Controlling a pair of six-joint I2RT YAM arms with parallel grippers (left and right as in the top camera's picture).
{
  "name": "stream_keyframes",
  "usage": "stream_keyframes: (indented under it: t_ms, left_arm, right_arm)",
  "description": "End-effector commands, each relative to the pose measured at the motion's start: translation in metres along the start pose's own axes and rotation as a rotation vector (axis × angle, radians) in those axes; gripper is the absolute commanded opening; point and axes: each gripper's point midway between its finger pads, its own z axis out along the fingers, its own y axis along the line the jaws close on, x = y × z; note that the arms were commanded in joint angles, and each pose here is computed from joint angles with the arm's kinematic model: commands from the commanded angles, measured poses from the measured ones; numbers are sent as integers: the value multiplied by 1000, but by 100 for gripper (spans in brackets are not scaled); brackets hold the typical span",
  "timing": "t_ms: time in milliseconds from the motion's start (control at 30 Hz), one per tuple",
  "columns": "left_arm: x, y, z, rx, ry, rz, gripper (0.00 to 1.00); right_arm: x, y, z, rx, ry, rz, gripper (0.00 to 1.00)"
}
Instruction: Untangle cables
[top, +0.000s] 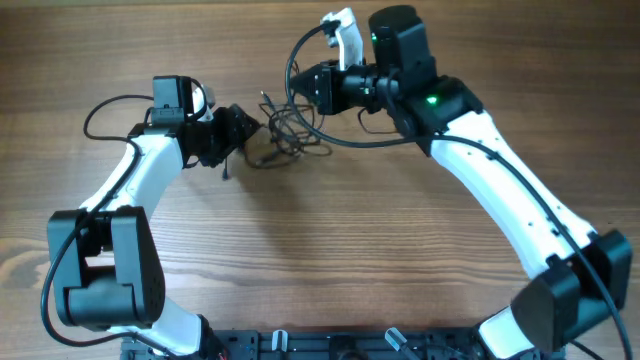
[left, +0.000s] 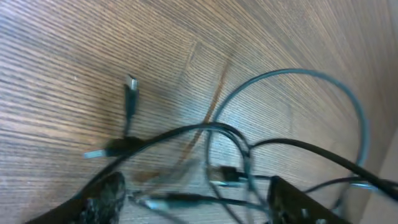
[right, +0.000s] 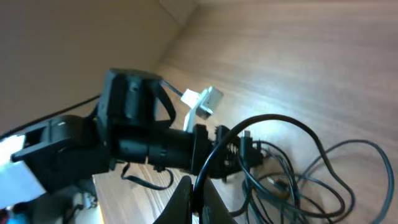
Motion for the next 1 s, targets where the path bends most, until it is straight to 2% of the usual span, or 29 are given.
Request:
stream_keyframes:
  t_ms: [0, 133, 167, 233, 333, 533, 633, 733, 867, 900, 967]
  left_arm:
    - [0, 4, 1, 9, 14, -6, 100]
    - [-9, 17, -8, 25, 8, -40, 100]
    - [-7, 9, -10, 84, 30, 2, 100]
    - [7, -29, -23, 342, 104, 194, 100]
    - [31, -65, -43, 603, 167, 374, 100]
    - [66, -87, -35, 669, 202, 620, 91]
    - [75, -91, -19, 597, 210, 678, 89]
    - [63, -81, 6, 381, 167, 589, 91]
    - [46, -63, 23, 171, 91, 493, 73]
    - [40, -56, 25, 111, 65, 455, 67]
    - [26, -38, 28, -13, 1, 379, 47]
  right_arm:
    - [-5, 11, -7, -16, -7, -67, 4]
    - [13, 0, -8, 29, 59, -111, 4]
    - [13, -3, -8, 46, 59, -108, 4]
    - [12, -5, -8, 58, 55, -104, 4]
    - [7, -18, -9, 138, 26, -56, 4]
    - [4, -27, -9, 183, 0, 52, 4]
    - [4, -25, -9, 171, 3, 52, 4]
    - [-1, -9, -8, 90, -7, 29, 4]
    - [-19, 12, -14, 11, -67, -1, 4]
    - [-24, 18, -18, -4, -87, -6, 4]
    - [-35, 34, -29, -37, -127, -31, 4]
